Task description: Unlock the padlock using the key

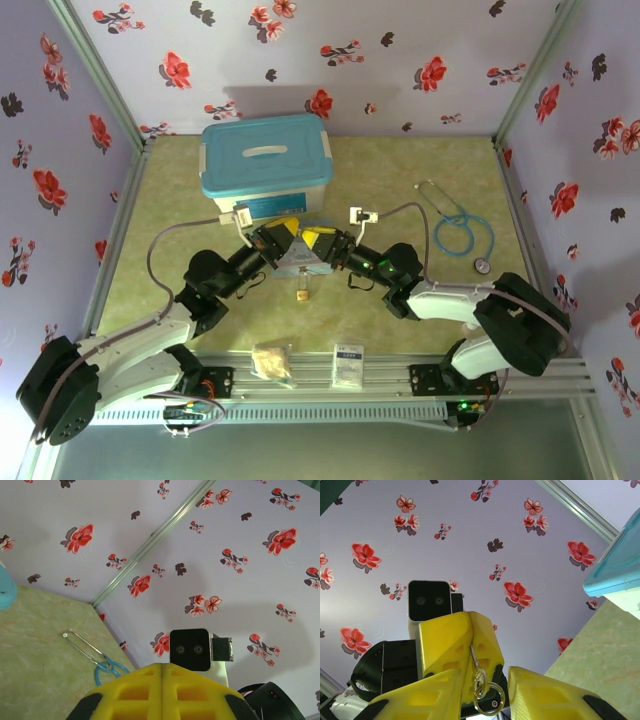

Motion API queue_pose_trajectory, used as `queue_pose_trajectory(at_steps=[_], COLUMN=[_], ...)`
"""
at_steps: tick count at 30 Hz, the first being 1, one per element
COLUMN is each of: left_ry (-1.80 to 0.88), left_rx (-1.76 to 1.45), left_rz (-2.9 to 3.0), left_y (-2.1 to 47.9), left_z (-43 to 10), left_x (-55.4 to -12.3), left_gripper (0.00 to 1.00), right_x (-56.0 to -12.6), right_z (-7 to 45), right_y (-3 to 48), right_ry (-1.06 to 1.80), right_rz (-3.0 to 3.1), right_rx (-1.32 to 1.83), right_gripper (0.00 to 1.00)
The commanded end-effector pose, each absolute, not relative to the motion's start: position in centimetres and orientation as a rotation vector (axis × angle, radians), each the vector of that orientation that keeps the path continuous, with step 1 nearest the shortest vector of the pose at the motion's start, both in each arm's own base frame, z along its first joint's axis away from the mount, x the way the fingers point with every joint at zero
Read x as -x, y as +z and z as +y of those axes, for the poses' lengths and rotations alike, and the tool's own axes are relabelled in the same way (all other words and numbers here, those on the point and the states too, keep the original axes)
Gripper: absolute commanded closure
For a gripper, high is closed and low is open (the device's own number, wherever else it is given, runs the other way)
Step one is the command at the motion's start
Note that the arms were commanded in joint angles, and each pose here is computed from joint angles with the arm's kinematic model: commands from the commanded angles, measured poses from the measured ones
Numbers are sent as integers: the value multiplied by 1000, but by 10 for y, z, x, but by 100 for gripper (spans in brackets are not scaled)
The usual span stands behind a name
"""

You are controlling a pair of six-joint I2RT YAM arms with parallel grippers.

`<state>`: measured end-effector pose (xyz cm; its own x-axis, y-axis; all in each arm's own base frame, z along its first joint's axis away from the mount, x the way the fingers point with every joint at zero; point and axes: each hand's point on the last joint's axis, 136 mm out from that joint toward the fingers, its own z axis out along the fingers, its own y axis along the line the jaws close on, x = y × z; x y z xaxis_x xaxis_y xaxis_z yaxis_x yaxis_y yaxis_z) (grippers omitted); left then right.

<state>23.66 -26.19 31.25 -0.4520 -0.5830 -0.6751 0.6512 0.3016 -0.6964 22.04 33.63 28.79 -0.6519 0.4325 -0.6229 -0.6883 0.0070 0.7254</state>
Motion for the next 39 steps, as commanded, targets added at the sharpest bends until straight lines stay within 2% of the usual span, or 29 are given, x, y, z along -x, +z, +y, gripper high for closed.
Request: queue_pose_trajectory(at_steps=[1, 7, 9, 12, 16, 21, 22, 23, 25, 26, 34, 39], left_ry=[-1390, -1407, -1415, -1421, -1418, -1413, -1406, -1396, -1363, -1339, -914, -815], left_rx=[-63, -63, -64, -60, -58, -48, -39, -26, 10, 23, 168, 127], left_rz=[1417, 1418, 1417, 1407, 1411, 1433, 1438, 1443, 1465, 1477, 1802, 1990], left_y=[319, 319, 318, 318, 316, 309, 307, 305, 299, 297, 243, 203], left_z=[-257, -259, -260, -259, -260, -261, -260, -258, -251, -248, -202, -199], left_x=[-240, -240, -240, -239, -241, -244, -245, -246, -250, -252, -267, -255], left_gripper=[100, 100, 100, 100, 100, 100, 96, 86, 50, 42, 37, 37], right_x=[-217, -217, -217, -215, -217, -218, -219, -220, -223, -225, -247, -251], right_z=[340, 345, 345, 343, 340, 339, 338, 337, 336, 334, 333, 325], right_y=[305, 305, 305, 306, 299, 294, 293, 291, 286, 283, 233, 197], right_ry=[1792, 1803, 1801, 1799, 1780, 1761, 1756, 1750, 1735, 1727, 1543, 1322], right_rz=[1406, 1412, 1409, 1404, 1420, 1430, 1431, 1436, 1449, 1456, 1692, 1883], right_rx=[307, 316, 321, 320, 299, 291, 288, 281, 258, 246, 157, 157], right_gripper=[69, 69, 72, 86, 96, 99, 100, 100, 100, 100, 100, 100])
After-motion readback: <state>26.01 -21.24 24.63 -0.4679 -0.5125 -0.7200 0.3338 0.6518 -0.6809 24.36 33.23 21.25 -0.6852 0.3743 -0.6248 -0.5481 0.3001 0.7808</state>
